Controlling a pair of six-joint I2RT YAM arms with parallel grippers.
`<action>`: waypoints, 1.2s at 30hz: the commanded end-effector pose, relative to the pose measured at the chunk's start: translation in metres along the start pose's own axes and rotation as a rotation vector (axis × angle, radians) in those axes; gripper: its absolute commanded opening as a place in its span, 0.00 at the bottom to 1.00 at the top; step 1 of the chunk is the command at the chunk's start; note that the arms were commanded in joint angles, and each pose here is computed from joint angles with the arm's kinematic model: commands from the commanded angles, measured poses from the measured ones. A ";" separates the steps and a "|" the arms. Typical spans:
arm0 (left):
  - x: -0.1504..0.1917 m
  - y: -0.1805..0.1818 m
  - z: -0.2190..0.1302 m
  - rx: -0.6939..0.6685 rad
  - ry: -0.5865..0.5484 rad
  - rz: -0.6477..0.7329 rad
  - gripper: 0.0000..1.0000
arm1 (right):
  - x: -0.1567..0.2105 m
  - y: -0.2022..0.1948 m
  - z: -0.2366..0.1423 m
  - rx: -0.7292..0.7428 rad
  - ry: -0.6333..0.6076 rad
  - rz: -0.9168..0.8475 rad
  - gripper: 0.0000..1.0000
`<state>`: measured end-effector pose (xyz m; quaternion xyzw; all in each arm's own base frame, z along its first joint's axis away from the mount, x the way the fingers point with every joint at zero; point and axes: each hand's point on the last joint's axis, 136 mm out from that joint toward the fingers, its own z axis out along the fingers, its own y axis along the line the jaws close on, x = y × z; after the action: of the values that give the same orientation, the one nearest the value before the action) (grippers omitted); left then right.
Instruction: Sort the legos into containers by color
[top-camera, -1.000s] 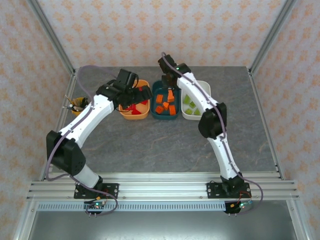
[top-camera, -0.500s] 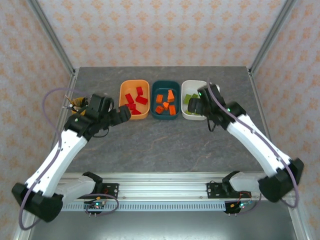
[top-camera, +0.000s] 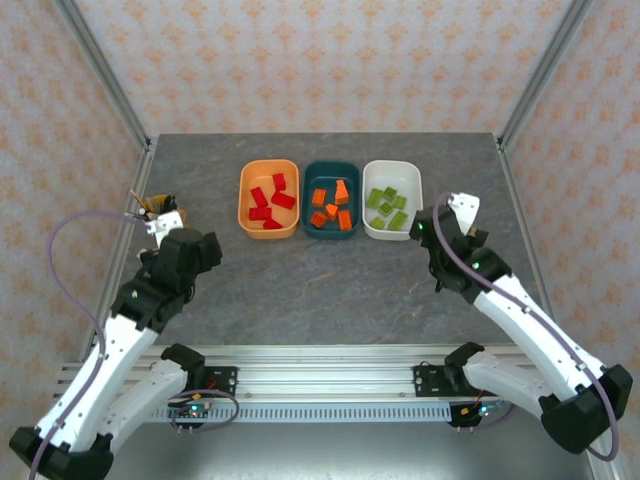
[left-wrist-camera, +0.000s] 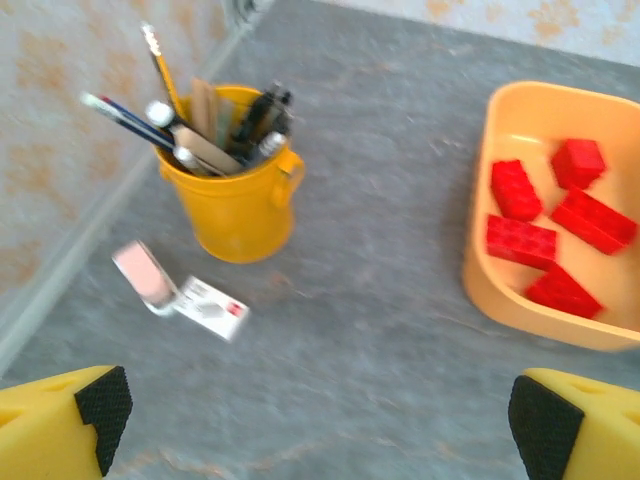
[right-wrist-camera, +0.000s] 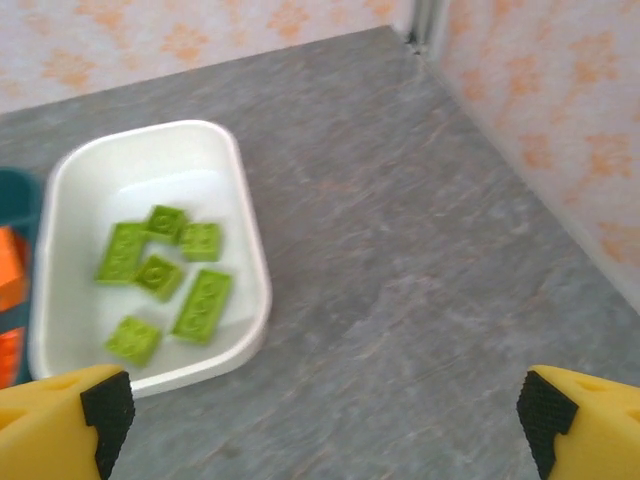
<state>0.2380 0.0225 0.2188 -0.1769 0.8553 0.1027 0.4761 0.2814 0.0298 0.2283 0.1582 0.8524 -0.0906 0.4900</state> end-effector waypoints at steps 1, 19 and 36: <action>-0.015 0.015 0.007 -0.092 -0.191 0.100 1.00 | -0.010 -0.021 0.006 0.083 -0.208 -0.006 1.00; 0.036 -0.017 0.136 -0.013 -0.104 0.121 1.00 | 0.052 -0.029 0.125 -0.025 -0.133 -0.030 1.00; 0.030 -0.052 0.187 0.113 -0.174 0.108 1.00 | 0.057 -0.022 0.178 -0.123 -0.131 0.051 1.00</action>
<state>0.3794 0.0337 0.0773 -0.0986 0.8451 0.1009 0.5157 0.3812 -0.0339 0.0752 0.1375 0.8337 -0.0436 0.5331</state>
